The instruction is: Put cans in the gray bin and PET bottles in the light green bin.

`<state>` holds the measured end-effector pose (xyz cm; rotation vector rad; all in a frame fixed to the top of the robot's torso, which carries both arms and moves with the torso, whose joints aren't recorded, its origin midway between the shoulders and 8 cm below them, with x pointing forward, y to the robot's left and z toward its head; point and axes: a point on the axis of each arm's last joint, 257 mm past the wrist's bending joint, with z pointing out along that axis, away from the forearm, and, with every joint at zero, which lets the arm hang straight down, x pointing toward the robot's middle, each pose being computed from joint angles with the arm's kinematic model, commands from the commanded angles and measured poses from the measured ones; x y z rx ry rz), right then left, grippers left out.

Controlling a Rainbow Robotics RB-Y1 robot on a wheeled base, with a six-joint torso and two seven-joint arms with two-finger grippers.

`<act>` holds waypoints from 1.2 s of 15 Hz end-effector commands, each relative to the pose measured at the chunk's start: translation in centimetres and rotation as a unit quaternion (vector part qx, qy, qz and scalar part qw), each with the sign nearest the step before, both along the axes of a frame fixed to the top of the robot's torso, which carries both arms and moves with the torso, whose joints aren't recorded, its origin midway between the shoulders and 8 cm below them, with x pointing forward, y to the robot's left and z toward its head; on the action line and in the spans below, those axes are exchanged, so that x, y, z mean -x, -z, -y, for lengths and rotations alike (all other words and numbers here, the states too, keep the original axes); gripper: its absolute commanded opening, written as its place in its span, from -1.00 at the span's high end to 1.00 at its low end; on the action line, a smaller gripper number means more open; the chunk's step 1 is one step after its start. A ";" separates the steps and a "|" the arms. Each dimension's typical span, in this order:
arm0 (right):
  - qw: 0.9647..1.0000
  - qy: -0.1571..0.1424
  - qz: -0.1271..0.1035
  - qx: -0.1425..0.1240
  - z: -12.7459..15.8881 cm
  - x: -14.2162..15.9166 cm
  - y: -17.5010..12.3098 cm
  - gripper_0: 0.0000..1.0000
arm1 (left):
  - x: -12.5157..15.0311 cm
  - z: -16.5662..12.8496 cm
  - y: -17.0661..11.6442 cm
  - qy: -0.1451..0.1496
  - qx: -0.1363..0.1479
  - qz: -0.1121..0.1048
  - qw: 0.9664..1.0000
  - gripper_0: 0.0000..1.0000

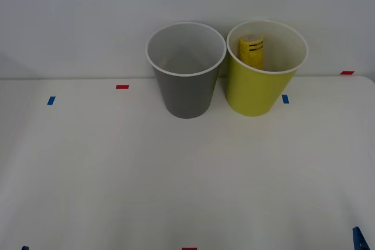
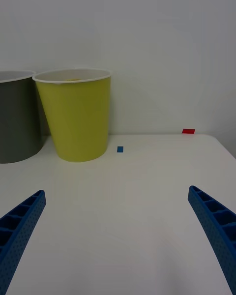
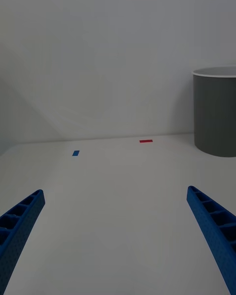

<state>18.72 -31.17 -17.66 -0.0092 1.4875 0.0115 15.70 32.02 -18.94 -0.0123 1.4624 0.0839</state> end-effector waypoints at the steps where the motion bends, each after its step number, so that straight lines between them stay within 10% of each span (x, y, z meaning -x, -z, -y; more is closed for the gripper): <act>1: 1.000 0.000 0.000 0.000 0.0 0.0 0.0 -1.00 | 0.0 0.0 0.0 0.000 0.000 0.000 1.000 -1.00; 18: 1.000 0.000 0.000 0.000 0.0 0.0 0.0 -1.00 | 0.0 0.0 0.0 0.000 0.000 0.000 1.000 -1.00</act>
